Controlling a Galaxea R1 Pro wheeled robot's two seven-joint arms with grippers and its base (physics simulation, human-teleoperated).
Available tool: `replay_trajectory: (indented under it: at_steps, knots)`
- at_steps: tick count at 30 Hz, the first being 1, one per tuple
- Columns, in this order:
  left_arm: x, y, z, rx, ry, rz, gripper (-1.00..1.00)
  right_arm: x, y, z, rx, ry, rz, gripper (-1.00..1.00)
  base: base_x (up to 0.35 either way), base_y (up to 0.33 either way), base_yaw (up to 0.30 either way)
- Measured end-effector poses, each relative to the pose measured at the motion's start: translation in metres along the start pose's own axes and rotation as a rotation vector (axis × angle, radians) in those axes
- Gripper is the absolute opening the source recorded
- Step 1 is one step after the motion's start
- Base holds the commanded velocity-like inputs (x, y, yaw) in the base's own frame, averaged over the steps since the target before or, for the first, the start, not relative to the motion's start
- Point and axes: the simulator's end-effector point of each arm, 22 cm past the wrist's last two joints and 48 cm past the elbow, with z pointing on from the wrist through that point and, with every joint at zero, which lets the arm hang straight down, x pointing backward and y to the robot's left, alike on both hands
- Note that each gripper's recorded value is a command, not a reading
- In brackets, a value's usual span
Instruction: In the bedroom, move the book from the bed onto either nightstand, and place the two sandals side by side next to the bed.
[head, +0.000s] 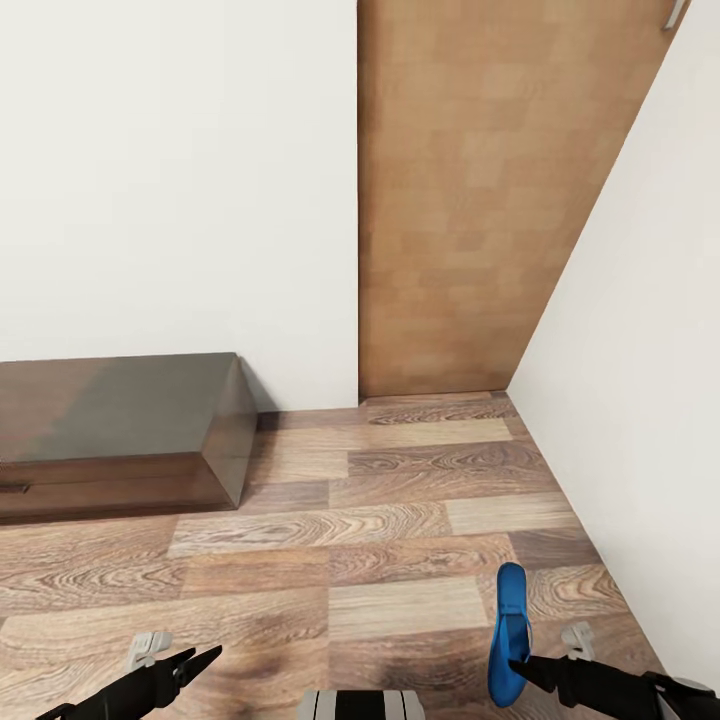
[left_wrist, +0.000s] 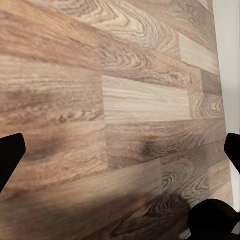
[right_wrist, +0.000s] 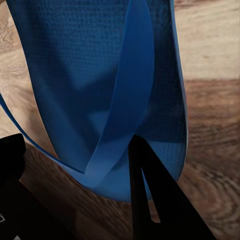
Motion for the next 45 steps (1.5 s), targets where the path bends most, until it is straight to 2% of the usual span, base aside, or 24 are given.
replay_trajectory:
  at_steps: [14, 45]
  knots:
    - [0.0, 0.0, 0.0, 0.0, 0.0, 0.0, 1.0, 0.0, 0.0, 0.0, -0.002, 0.0, 0.0, -1.0, 0.0, 0.0, 0.0]
    - [-0.043, -0.033, -0.015, 0.042, -0.091, 0.075, 1.0, -0.047, 0.026, -0.022, -0.012, -0.094, -0.084, -1.0, 0.0, 0.0, 0.0]
